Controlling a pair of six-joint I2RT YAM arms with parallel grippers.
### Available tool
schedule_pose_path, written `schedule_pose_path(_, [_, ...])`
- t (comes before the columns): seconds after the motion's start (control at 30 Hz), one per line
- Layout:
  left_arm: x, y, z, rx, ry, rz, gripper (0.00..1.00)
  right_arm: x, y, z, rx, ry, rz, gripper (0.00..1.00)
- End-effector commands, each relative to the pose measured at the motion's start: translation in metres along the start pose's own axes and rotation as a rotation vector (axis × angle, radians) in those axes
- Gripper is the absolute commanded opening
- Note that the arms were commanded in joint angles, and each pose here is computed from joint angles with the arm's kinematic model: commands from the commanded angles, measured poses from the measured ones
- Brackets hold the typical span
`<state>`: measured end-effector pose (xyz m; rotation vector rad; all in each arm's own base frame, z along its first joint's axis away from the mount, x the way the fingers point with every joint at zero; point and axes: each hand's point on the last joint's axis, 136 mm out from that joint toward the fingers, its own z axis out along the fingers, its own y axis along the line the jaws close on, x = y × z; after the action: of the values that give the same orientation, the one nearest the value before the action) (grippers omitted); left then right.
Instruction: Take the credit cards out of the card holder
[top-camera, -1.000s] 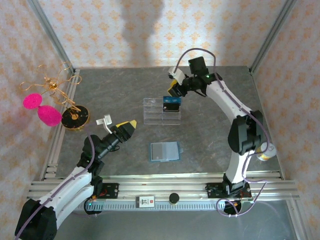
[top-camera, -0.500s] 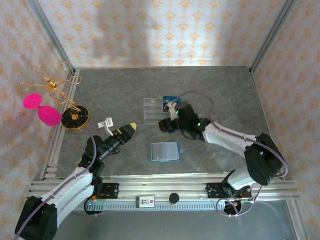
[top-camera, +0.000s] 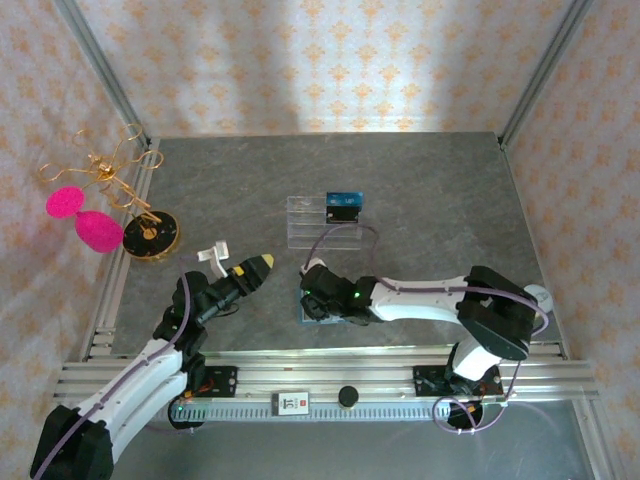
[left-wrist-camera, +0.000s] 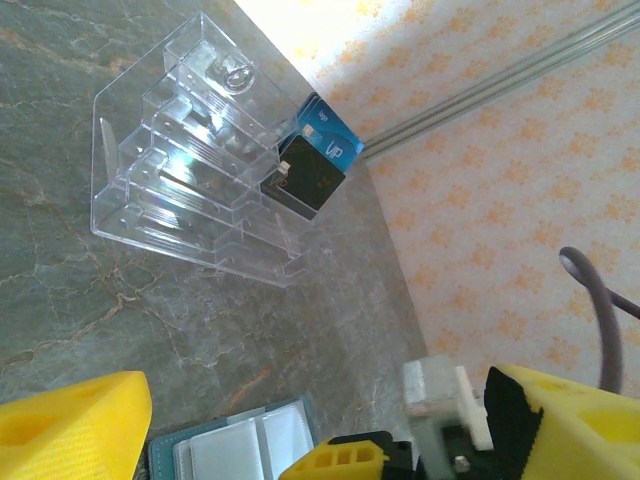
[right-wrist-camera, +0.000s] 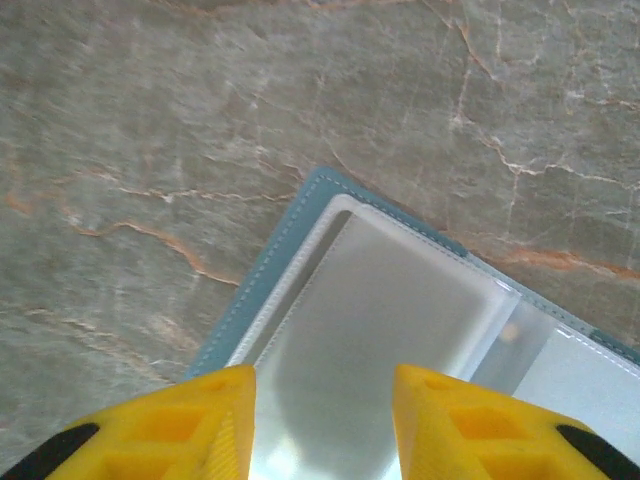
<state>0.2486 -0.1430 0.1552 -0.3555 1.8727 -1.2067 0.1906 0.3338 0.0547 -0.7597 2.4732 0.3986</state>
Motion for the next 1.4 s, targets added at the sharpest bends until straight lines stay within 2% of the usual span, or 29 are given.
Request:
schedule_pose_path(0.0, [0.0, 0.001, -0.002, -0.007, 0.003, 0.02, 0.85, -0.008, -0.005, 0.002, 0.092, -0.025, -0.025, 0.4])
schedule_pose_path(0.13, [0.003, 0.002, -0.002, -0.006, 0.019, 0.02, 0.85, 0.005, -0.005, 0.014, 0.114, 0.021, -0.05, 0.4])
schedule_pose_path(0.27, [0.01, 0.004, 0.0, -0.01, 0.054, 0.015, 0.79, 0.021, -0.009, 0.023, 0.131, 0.07, -0.042, 0.36])
schedule_pose_path(0.3, [0.012, 0.005, 0.0, -0.012, 0.066, 0.013, 0.77, 0.023, -0.009, 0.024, 0.129, 0.076, -0.039, 0.33])
schedule_pose_path(0.43, [0.022, 0.007, 0.003, -0.016, 0.104, 0.008, 0.71, 0.018, -0.006, 0.024, 0.118, 0.055, -0.009, 0.09])
schedule_pose_path(0.5, [0.027, 0.006, 0.004, -0.013, 0.118, 0.009, 0.68, 0.011, -0.004, 0.021, 0.102, 0.022, 0.023, 0.0])
schedule_pose_path(0.6, [0.038, 0.005, 0.008, -0.021, 0.144, 0.014, 0.59, -0.005, 0.0, 0.01, 0.067, -0.063, 0.094, 0.0])
schedule_pose_path(0.8, [0.062, 0.007, 0.018, -0.055, 0.224, 0.029, 0.18, -0.028, 0.003, -0.009, -0.022, -0.2, 0.265, 0.0])
schedule_pose_path(0.9, [0.071, 0.011, 0.023, -0.08, 0.264, 0.035, 0.05, -0.03, 0.002, -0.015, -0.036, -0.23, 0.305, 0.0])
schedule_pose_path(1.07, [0.093, 0.008, 0.039, -0.103, 0.355, 0.08, 0.0, -0.031, -0.002, -0.022, -0.051, -0.261, 0.347, 0.0])
schedule_pose_path(1.1, [0.099, 0.007, 0.043, -0.106, 0.38, 0.091, 0.0, -0.031, -0.003, -0.024, -0.05, -0.27, 0.364, 0.04])
schedule_pose_path(1.17, [0.109, 0.007, 0.051, -0.119, 0.421, 0.106, 0.0, -0.034, -0.009, -0.031, -0.039, -0.299, 0.391, 0.2])
schedule_pose_path(1.23, [0.122, 0.007, 0.059, -0.123, 0.469, 0.114, 0.0, -0.037, -0.02, -0.043, -0.017, -0.348, 0.427, 0.29])
schedule_pose_path(1.37, [0.143, -0.003, 0.076, -0.1, 0.542, 0.125, 0.0, -0.039, -0.049, -0.077, 0.052, -0.45, 0.476, 0.32])
